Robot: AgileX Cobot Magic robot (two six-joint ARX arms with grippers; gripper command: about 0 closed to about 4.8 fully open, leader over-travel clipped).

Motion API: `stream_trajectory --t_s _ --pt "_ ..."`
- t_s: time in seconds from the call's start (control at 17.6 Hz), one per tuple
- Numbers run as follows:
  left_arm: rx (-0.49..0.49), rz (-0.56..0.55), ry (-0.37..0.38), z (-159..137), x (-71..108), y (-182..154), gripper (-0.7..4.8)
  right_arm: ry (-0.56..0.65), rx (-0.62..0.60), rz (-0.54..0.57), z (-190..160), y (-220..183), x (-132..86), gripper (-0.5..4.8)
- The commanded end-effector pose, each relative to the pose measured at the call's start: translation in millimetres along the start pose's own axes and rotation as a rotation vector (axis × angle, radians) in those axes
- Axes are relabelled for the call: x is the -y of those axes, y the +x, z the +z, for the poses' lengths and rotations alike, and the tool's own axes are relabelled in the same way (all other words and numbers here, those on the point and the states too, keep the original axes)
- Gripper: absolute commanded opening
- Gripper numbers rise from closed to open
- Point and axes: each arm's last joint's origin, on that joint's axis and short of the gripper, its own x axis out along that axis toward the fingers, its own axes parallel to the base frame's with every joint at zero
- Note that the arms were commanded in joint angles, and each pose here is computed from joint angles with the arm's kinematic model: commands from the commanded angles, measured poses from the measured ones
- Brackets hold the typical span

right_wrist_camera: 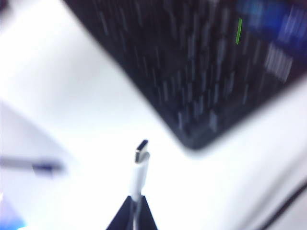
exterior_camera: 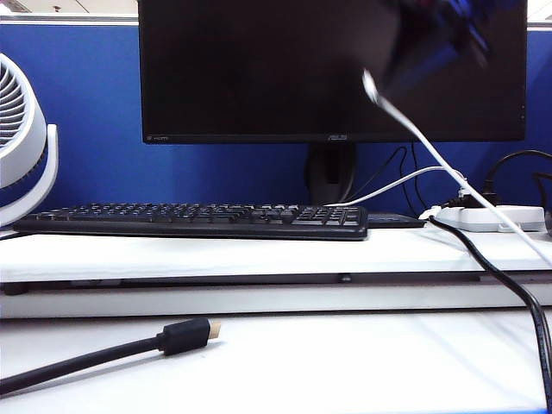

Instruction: Pick up the Type-C charging cable and the charging base, insert one end of the Type-C charger into the corresponding slot on the base, and finally place the plugged-in charger back on the table.

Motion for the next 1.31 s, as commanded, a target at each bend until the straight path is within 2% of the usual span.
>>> stream_trajectory --t_s 0.06,0.17,0.34,0.63,0.68,0.85,0.97,1.08,1.2,1.31 --pt "0.032 -0.003 0.01 4.2 1.1 -3.1 -0.05 0.028 -0.181 -0.033 -10.5 22.6 1.3 -0.08" --pt "0.032 -0.003 0.01 4.2 1.1 -3.1 -0.05 0.045 -0.277 -0.079 -15.9 38.8 5.2 -0.08" --pt "0.032 -0.003 0.01 4.2 1.1 -3.1 -0.05 0.073 -0.358 -0.128 -21.0 56.8 13.4 -0.08" --pt "0.032 -0.003 0.01 4.2 1.1 -3.1 -0.05 0.084 -0.384 -0.129 -23.0 70.6 18.8 -0.07" --pt "0.032 -0.003 0.01 4.2 1.1 -3.1 -0.05 0.086 -0.381 -0.132 -22.7 71.8 19.4 0.12" --pt "0.031 -0.003 0.01 4.1 1.1 -3.1 -0.05 0.103 -0.361 -0.155 -20.9 72.6 20.4 1.22" --pt "0.031 -0.003 0.01 4.1 1.1 -3.1 -0.05 0.104 -0.355 -0.156 -20.3 72.6 20.5 1.51" --pt "0.031 -0.003 0.01 4.1 1.1 -3.1 -0.05 0.133 -0.352 -0.161 -20.2 72.5 20.5 1.51" --pt "0.03 -0.003 0.009 3.9 1.1 -3.1 -0.05 0.352 -0.328 -0.205 -17.1 70.2 20.2 1.49" --pt "0.027 -0.004 0.008 3.7 1.1 -2.9 -0.05 0.48 -0.314 -0.222 -14.0 67.6 19.3 1.49"
